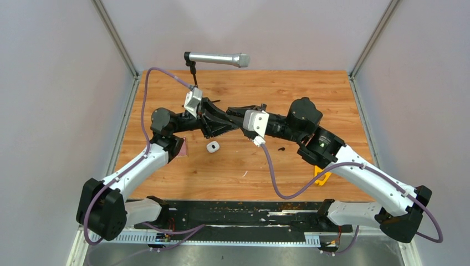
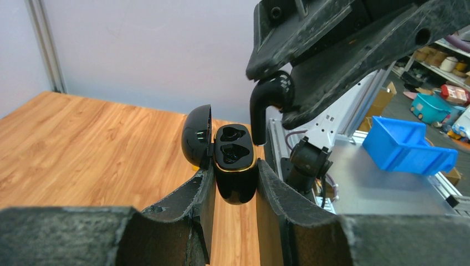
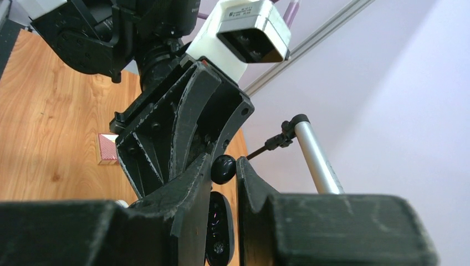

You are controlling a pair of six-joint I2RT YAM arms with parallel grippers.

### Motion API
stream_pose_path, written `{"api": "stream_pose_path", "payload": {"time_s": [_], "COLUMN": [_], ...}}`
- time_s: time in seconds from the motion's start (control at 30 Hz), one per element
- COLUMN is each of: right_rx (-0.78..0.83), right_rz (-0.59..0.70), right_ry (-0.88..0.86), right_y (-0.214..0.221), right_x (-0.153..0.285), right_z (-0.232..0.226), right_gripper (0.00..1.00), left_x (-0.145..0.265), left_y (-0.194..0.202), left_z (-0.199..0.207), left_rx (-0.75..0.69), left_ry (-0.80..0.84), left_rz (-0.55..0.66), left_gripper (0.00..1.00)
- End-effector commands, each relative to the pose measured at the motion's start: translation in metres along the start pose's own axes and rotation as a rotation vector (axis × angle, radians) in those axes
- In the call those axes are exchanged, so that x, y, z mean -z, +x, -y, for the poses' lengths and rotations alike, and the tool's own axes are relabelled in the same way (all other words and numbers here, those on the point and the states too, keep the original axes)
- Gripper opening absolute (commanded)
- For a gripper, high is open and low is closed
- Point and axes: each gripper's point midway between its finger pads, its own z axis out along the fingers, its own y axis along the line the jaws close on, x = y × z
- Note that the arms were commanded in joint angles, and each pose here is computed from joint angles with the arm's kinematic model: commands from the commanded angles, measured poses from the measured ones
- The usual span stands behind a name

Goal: Insert the wireless bluetooth earbuds into the charging case
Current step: Place the earbud in the charging case.

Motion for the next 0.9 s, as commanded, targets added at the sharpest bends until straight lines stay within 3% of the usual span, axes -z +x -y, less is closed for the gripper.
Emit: {"api": "stream_pose_path", "payload": {"time_s": [0.0, 0.87], "right_rx": [0.037, -0.021], "right_rz": [-0.001, -0.083], "right_ry": [0.049, 0.029], "right_y": [-0.005, 0.023], "right_x": [0.010, 0.005], "right_z": [0.007, -0.005], "right_gripper": [0.00, 0.00], "left_x": [-0.003, 0.001], "left_y": [-0.026, -0.029], "left_z": [0.011, 0.003], "left_rx": [-0.065, -0.064], "left_ry": [0.015, -0.014], "left_rz": [0.049, 0.060], "left_gripper": [0.00, 0.00]}}
